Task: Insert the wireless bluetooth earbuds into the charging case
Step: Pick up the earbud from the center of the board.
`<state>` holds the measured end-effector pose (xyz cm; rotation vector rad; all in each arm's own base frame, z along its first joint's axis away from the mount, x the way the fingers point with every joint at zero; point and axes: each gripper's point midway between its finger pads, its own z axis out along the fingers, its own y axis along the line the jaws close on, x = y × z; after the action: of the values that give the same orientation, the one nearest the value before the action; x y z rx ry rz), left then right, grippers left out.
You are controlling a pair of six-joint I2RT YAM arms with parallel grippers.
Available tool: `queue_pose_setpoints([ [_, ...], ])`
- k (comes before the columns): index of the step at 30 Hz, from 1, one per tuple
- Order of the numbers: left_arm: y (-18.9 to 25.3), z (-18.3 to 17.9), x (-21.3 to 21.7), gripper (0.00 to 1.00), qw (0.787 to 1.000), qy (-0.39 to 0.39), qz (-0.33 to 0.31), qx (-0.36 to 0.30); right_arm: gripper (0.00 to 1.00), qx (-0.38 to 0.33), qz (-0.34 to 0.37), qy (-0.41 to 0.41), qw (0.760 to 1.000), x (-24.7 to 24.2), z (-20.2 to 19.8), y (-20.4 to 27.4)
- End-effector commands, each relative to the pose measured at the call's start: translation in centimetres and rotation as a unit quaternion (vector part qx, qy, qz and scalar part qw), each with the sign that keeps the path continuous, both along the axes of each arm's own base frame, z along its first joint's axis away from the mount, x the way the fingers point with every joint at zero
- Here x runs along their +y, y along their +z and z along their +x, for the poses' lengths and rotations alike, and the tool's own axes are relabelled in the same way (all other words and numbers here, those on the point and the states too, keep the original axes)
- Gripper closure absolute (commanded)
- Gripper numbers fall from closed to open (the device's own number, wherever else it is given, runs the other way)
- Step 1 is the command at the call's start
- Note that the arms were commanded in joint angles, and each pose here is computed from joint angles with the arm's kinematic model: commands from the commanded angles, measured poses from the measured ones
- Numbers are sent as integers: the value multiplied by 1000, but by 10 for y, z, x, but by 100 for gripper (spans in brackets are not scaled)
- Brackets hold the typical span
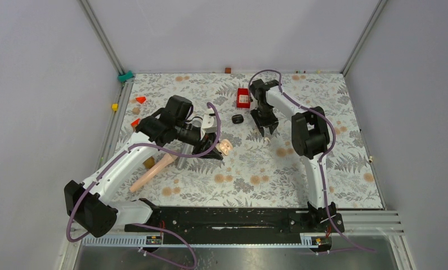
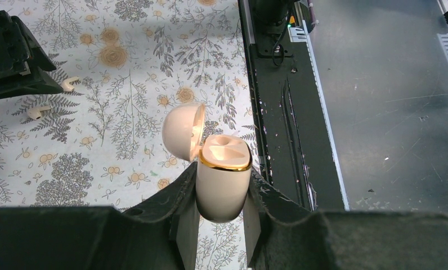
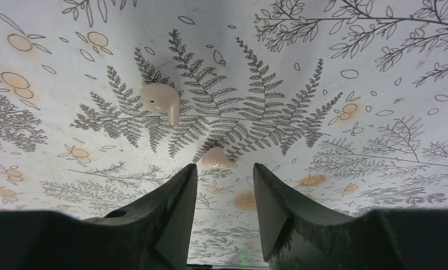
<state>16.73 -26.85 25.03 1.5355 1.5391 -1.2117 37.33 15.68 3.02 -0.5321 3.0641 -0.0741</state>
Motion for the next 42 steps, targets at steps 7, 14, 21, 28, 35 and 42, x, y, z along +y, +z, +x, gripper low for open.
queue_pose_setpoints([
  [7,24,0,0,100,999,-7,-31,-33,53,14,-50,71,996,3,-5,-6],
  [14,25,-1,0,100,999,-8,-32,-33,53,18,-82,116,990,1,-7,-8],
  [21,26,-1,0,100,999,-8,-34,-33,53,44,-102,149,983,-2,-8,-5],
  [28,27,-1,0,100,999,-8,-34,-35,59,67,-114,179,975,-1,-10,-6],
  [35,27,-1,0,100,999,-8,-34,-34,61,78,-126,202,968,-1,-16,-5],
  [42,28,-2,1,100,999,-8,-36,-35,60,68,-161,220,960,-7,-16,0],
])
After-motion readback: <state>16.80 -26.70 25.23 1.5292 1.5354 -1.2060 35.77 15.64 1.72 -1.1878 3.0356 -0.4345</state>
